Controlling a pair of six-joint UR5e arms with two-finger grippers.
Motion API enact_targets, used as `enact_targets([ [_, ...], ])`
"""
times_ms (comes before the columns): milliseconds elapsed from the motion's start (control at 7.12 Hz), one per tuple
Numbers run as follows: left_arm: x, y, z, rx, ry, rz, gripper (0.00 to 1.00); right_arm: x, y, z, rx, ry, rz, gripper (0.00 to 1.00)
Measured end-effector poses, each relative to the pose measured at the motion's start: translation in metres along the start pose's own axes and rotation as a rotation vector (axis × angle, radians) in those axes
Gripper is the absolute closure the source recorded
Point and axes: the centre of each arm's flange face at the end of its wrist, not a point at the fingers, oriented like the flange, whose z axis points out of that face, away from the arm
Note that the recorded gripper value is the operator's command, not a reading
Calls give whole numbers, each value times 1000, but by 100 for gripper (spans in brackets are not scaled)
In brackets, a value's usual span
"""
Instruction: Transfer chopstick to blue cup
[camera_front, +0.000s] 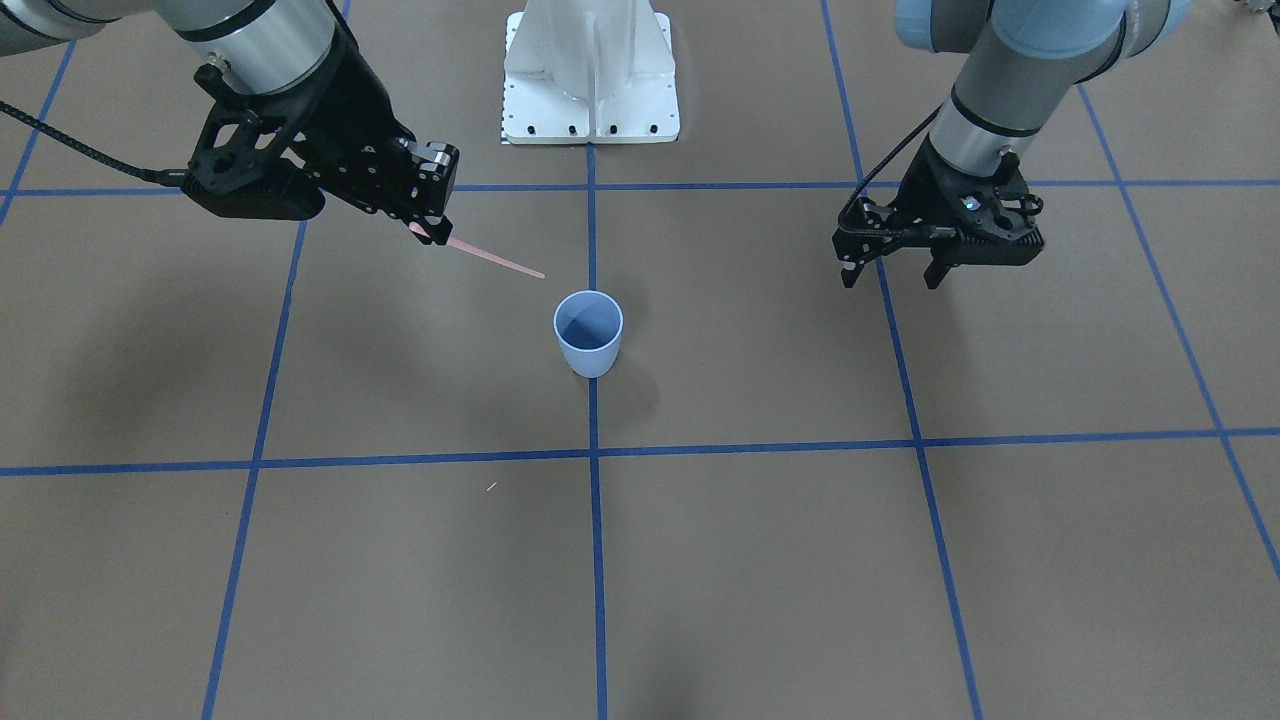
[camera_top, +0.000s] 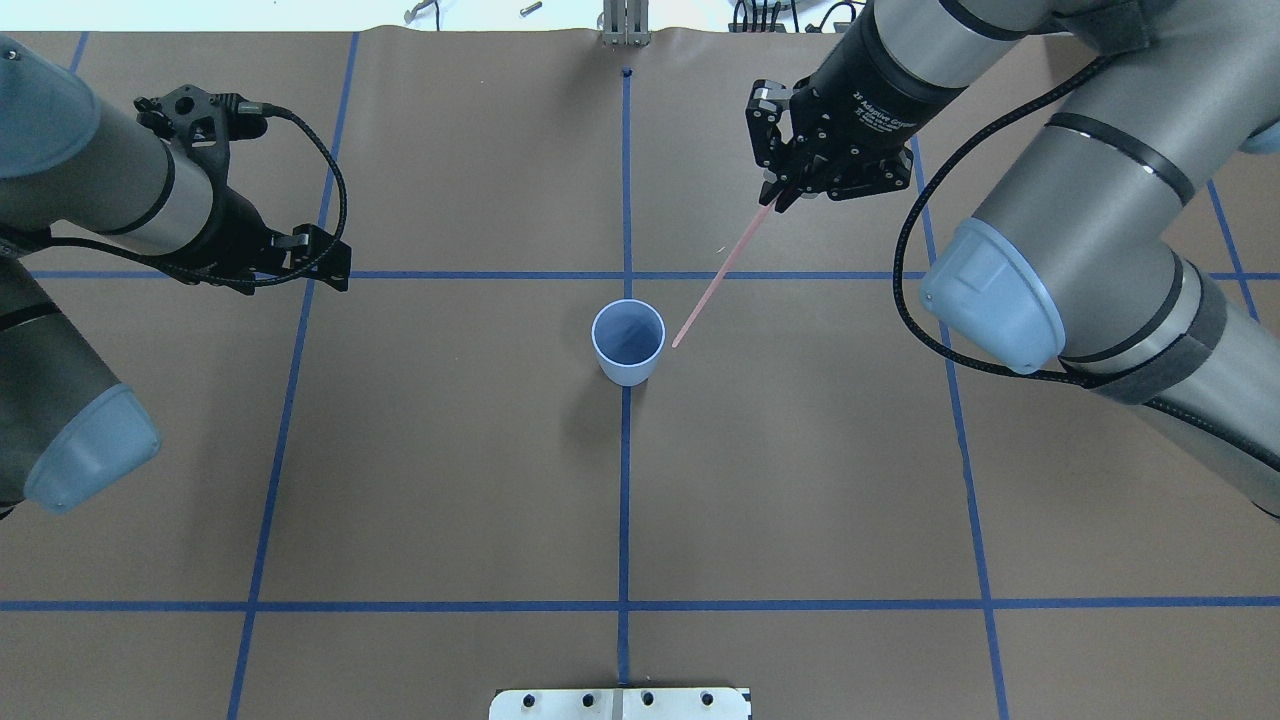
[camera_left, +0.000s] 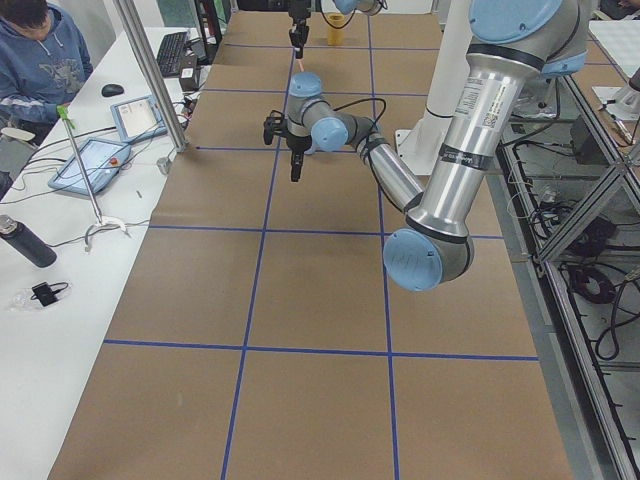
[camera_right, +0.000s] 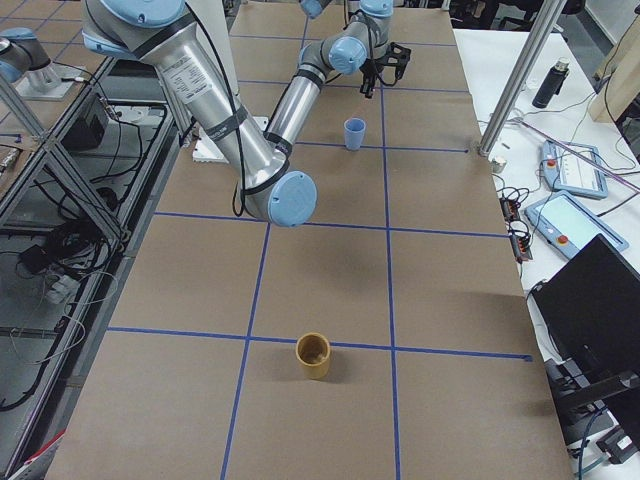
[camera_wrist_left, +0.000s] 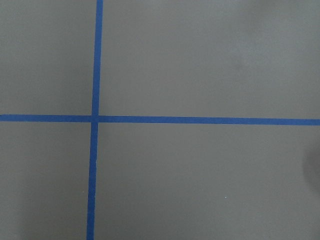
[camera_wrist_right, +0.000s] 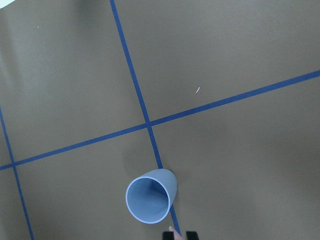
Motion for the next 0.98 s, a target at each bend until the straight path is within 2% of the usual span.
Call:
enact_targets([
  [421, 0, 0, 0, 1, 0, -7, 2, -15, -9, 12, 1, 9, 16, 100],
  [843, 0, -1, 1, 0, -3, -13, 2, -25, -8, 38, 21, 12, 5, 100],
  [983, 0, -1, 1, 0, -4, -13, 2, -26, -10, 50, 24, 14, 1, 33],
])
